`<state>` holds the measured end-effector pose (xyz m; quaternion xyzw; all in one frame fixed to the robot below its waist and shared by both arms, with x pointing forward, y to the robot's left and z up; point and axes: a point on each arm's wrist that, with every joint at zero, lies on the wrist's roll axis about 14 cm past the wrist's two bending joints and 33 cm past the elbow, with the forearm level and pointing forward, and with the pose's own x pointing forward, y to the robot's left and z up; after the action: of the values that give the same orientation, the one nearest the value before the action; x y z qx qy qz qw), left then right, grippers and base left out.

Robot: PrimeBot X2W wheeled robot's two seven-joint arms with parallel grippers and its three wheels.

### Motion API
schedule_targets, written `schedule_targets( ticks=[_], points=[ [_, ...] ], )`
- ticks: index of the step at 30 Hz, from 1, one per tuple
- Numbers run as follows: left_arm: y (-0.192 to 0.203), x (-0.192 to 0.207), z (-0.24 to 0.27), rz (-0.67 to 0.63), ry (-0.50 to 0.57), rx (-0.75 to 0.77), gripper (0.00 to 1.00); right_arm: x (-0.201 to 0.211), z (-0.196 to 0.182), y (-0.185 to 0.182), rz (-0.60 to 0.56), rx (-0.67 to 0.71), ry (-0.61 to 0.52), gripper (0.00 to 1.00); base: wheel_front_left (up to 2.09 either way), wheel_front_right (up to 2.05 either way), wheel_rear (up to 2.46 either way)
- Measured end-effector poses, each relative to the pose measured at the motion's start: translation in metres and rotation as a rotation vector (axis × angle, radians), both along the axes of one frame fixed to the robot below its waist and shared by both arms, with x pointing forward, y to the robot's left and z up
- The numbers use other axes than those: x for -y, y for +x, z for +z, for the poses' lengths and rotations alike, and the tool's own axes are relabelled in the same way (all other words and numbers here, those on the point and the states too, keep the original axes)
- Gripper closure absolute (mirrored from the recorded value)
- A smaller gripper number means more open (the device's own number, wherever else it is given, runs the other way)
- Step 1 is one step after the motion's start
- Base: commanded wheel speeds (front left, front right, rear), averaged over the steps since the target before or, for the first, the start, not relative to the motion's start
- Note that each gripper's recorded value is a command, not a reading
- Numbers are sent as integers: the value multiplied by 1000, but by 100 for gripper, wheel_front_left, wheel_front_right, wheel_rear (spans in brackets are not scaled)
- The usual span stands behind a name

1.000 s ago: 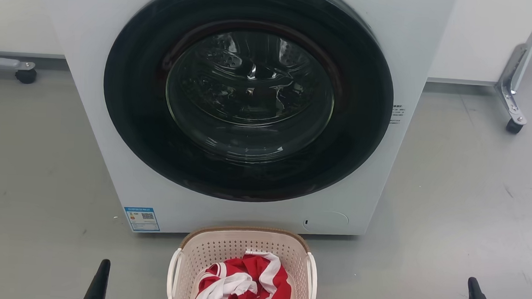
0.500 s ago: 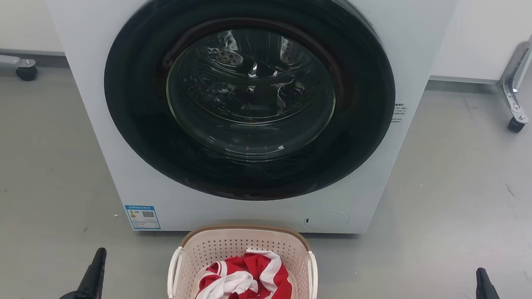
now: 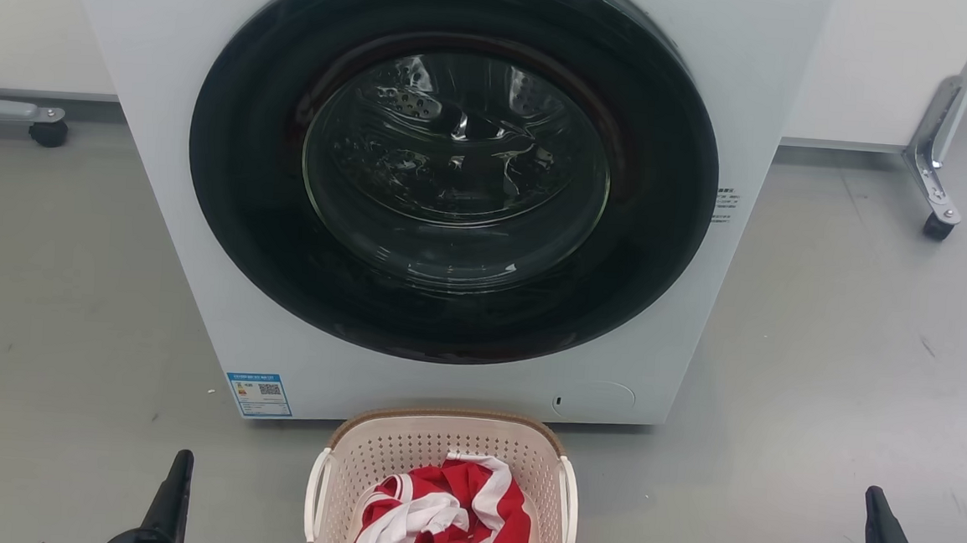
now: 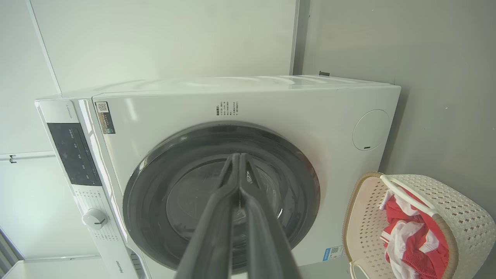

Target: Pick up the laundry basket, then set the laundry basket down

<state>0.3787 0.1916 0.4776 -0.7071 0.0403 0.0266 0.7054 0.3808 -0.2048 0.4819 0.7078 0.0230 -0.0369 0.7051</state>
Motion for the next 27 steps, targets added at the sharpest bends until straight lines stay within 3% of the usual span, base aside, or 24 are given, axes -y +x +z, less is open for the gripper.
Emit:
schedule_targets(
  ticks=[27],
  points=[
    [0,0,0,0,0,1,100,0,0,0,0,1,0,100,0,0,0]
  ],
)
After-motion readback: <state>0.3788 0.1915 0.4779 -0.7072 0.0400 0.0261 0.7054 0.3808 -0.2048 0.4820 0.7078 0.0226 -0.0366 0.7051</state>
